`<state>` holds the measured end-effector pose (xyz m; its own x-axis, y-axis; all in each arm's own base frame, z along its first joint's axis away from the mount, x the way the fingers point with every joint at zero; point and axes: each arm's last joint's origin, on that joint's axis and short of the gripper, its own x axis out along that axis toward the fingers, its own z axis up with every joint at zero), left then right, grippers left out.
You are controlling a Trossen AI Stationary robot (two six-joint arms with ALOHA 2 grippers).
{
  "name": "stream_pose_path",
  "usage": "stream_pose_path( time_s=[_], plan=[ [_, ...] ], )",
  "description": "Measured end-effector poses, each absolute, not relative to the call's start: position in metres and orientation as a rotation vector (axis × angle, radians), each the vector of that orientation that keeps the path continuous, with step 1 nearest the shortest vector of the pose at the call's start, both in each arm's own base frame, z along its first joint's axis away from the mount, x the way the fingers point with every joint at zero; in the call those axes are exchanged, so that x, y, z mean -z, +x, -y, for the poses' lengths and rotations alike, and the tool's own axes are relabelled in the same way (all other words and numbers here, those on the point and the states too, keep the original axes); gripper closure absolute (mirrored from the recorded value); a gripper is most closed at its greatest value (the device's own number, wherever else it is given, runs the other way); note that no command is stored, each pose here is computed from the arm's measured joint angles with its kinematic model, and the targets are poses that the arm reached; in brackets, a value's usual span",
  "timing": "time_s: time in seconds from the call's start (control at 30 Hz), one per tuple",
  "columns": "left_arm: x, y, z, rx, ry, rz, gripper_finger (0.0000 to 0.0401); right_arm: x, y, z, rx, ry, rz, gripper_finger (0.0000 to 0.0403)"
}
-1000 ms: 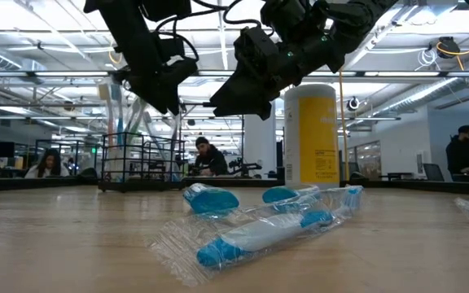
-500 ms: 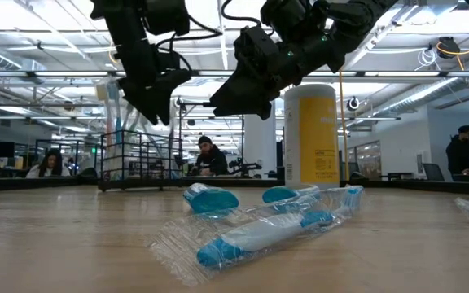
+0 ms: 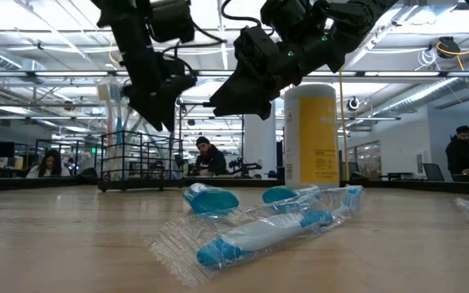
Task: Pick & Place toothbrushing station
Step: Move the black wire organizer from top to the center of the table
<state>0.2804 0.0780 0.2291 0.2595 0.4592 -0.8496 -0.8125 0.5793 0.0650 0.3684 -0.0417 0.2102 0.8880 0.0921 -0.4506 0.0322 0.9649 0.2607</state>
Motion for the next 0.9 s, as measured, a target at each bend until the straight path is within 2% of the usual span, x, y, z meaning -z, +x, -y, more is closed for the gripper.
stream_pose_path(
  time_s=[0.2, 0.57, 0.9],
  plan=[
    [-0.214, 0.286, -0.079, -0.916, -0.357, -1.031, 0.0240, -0.210, 0.368, 0.042, -0.032, 0.266, -0.478, 0.0236],
    [-0.213, 0.287, -0.075, -0.873, -0.381, -1.051, 0.0242, -0.210, 0.368, 0.042, -0.031, 0.267, -0.479, 0.0236],
    [-0.210, 0.285, -0.074, -0.835, -0.378, -1.098, 0.0324, -0.210, 0.368, 0.042, -0.031, 0.267, -0.479, 0.0236]
  ],
)
